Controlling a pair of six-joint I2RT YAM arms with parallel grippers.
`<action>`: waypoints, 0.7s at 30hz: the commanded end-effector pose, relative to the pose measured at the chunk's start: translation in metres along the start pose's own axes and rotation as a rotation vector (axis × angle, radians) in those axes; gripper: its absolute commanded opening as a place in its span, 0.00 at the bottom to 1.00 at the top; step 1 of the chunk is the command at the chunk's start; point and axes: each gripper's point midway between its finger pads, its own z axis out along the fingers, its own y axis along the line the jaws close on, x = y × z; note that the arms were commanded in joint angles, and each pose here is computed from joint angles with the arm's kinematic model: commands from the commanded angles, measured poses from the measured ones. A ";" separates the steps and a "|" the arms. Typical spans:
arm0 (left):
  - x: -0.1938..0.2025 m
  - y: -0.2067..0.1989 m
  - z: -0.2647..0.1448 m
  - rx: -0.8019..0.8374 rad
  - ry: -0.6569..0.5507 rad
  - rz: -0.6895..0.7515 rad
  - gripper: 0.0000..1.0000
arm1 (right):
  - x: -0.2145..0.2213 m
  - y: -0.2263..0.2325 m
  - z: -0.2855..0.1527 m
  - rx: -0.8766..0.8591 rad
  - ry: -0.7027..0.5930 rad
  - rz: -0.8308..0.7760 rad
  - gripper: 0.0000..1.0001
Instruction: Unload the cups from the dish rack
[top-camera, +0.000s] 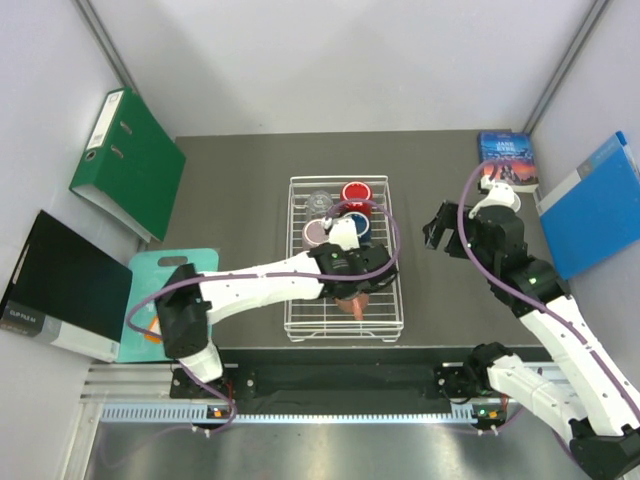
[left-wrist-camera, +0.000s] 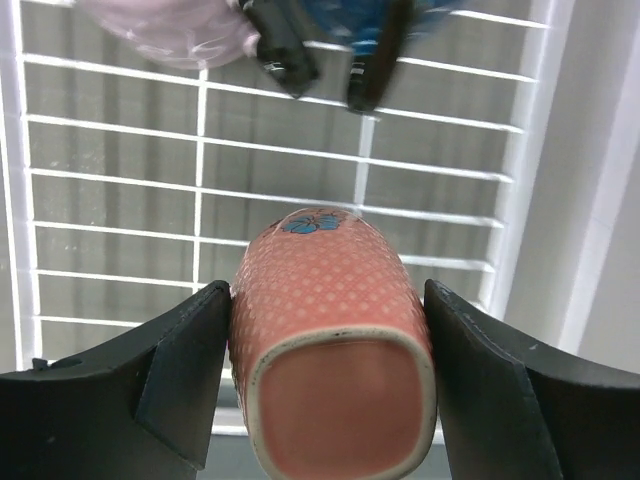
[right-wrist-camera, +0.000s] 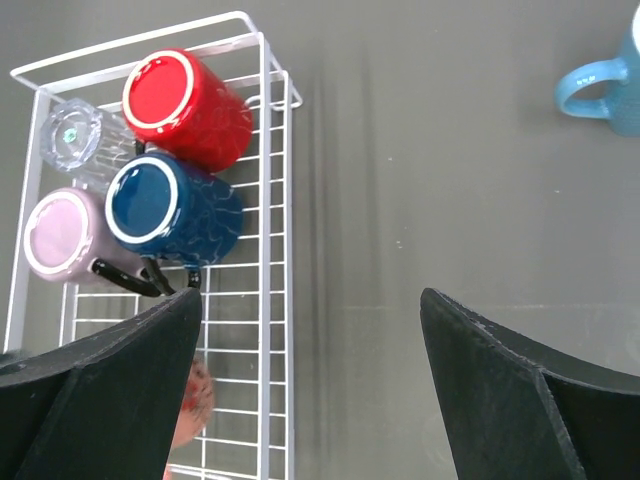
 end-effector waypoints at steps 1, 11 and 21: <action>-0.049 -0.025 -0.063 0.270 -0.087 -0.001 0.00 | -0.032 0.002 -0.013 0.022 -0.084 -0.006 0.90; -0.110 -0.036 -0.148 0.854 -0.197 -0.125 0.00 | -0.037 0.007 -0.016 -0.006 -0.111 0.038 0.85; -0.138 -0.033 -0.207 1.475 -0.241 -0.165 0.00 | -0.044 0.114 -0.062 -0.632 -0.069 0.215 0.78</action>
